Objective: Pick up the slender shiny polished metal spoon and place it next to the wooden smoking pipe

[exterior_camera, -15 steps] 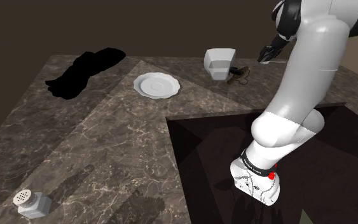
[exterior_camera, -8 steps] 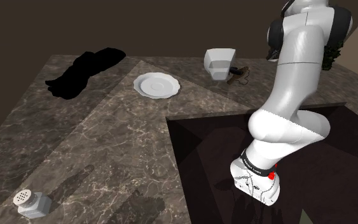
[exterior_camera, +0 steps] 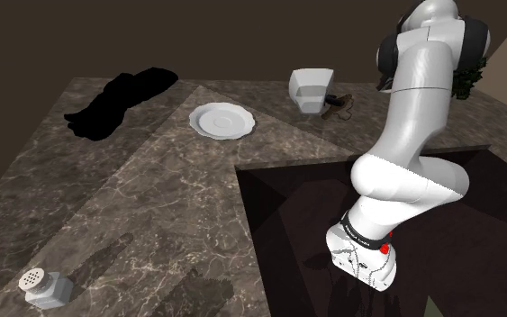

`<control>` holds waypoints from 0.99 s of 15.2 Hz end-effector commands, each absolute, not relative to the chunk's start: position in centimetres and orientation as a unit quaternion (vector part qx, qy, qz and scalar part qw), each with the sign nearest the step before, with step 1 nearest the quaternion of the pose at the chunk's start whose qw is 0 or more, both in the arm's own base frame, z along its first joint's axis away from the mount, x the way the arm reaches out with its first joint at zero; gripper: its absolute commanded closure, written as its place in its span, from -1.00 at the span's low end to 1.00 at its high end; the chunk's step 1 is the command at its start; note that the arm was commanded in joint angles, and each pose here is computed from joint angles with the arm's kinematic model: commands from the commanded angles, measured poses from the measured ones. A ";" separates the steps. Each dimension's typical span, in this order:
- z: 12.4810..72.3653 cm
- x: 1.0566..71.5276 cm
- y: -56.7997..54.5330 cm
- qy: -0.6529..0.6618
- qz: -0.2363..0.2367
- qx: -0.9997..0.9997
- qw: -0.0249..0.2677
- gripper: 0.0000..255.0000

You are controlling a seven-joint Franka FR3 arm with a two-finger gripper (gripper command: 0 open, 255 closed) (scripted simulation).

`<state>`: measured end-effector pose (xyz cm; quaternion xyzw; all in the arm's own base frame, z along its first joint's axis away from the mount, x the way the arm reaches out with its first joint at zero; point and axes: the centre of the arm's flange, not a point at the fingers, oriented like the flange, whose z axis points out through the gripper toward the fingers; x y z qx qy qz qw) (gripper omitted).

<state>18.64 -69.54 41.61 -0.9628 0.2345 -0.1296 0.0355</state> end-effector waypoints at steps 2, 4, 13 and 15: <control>40.0 18.7 -69.6 0.235 -0.130 -0.963 0.035 1.00; 38.9 18.7 -69.6 0.235 -0.130 -0.963 0.035 1.00; 34.4 18.7 -69.6 0.235 -0.130 -0.963 0.035 1.00; 34.4 18.7 -69.6 0.235 -0.130 -0.963 0.035 1.00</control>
